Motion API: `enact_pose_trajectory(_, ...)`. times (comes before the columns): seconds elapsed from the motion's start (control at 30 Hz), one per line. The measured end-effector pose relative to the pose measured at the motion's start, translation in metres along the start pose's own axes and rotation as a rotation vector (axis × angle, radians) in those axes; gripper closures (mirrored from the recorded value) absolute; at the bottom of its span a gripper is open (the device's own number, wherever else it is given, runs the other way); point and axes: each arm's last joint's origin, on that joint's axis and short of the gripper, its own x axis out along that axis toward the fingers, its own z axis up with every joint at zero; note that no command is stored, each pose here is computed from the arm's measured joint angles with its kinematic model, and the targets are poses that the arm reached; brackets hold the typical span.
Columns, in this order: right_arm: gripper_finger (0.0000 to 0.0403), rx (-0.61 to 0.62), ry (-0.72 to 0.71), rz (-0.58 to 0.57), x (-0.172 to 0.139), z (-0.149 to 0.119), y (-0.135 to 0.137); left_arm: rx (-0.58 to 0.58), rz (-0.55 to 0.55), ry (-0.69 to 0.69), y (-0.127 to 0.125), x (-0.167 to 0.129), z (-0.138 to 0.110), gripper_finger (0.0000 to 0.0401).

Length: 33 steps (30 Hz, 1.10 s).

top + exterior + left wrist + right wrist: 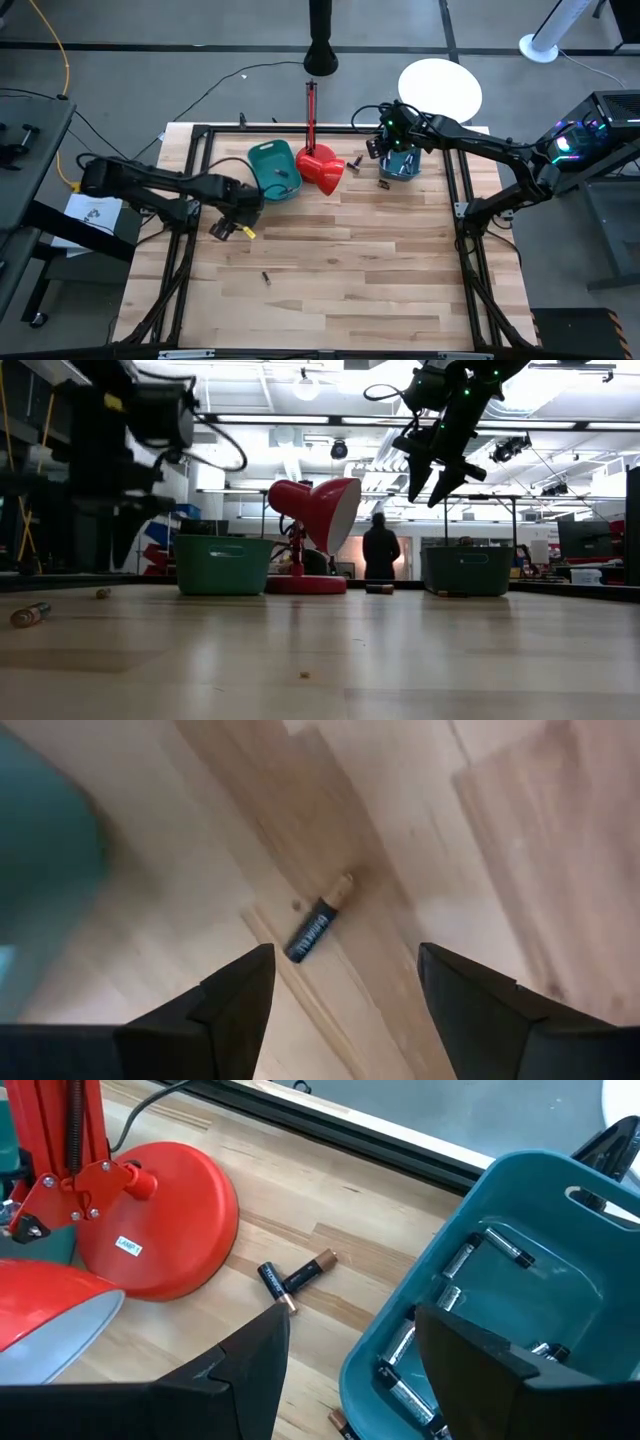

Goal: Sort batteries
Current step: Put the brown battery into the green bin

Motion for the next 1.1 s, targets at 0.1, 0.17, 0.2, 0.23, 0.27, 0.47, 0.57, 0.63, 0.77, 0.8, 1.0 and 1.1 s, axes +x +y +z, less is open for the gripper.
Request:
enact_pose_trajectory(0.1, 0.019, 0.0, -0.002, 0.001, 0.0, 0.0, 0.0, 0.013, 0.002, -0.024, 0.002, 0.011, 0.002, 0.0167)
enact_pose_trajectory(0.17, 0.019, 0.002, -0.001, 0.001, 0.0, 0.0, 0.0, 0.018, -0.014, -0.036, 0.002, 0.018, 0.002, 0.0173)
enact_pose_trajectory(0.2, 0.019, 0.002, 0.0, 0.001, 0.0, 0.0, 0.0, 0.026, -0.022, -0.039, 0.002, 0.022, 0.003, 0.018)
enact_pose_trajectory(0.23, 0.019, 0.003, -0.001, 0.0, 0.0, 0.0, 0.0, 0.033, -0.026, -0.041, 0.002, 0.025, 0.003, 0.0189)
enact_pose_trajectory(0.27, 0.019, 0.003, 0.0, 0.0, 0.0, 0.0, 0.0, 0.034, -0.028, -0.038, 0.002, 0.028, 0.004, 0.0201)
enact_pose_trajectory(0.47, 0.019, 0.002, 0.003, -0.001, 0.0, 0.0, 0.0, -0.011, -0.108, 0.016, 0.003, 0.031, 0.008, 0.0363)
enact_pose_trajectory(0.57, 0.019, 0.002, 0.005, -0.003, 0.0, -0.001, 0.0, -0.113, -0.161, 0.029, 0.006, 0.016, 0.007, 0.0381)
enact_pose_trajectory(0.63, 0.019, 0.001, 0.007, -0.004, 0.0, -0.001, 0.0, -0.141, -0.131, -0.024, 0.011, -0.002, 0.012, 0.0381)
enact_pose_trajectory(0.77, 0.019, 0.0, 0.01, -0.006, 0.0, -0.001, 0.0, -0.163, -0.041, -0.132, 0.018, -0.045, 0.012, 0.0395)
enact_pose_trajectory(0.8, 0.019, 0.0, 0.012, -0.006, 0.0, -0.001, -0.001, -0.164, 0.008, -0.178, 0.02, -0.056, 0.012, 0.0395)
enact_pose_trajectory(1.0, 0.019, 0.006, 0.008, -0.005, 0.0, -0.001, 0.0, -0.248, 0.362, -0.368, 0.046, -0.091, 0.01, 0.0395)
enact_pose_trajectory(1.1, 0.019, 0.009, 0.01, -0.003, 0.0, -0.001, 0.0, -0.338, 0.455, -0.401, 0.064, -0.092, 0.01, 0.0376)
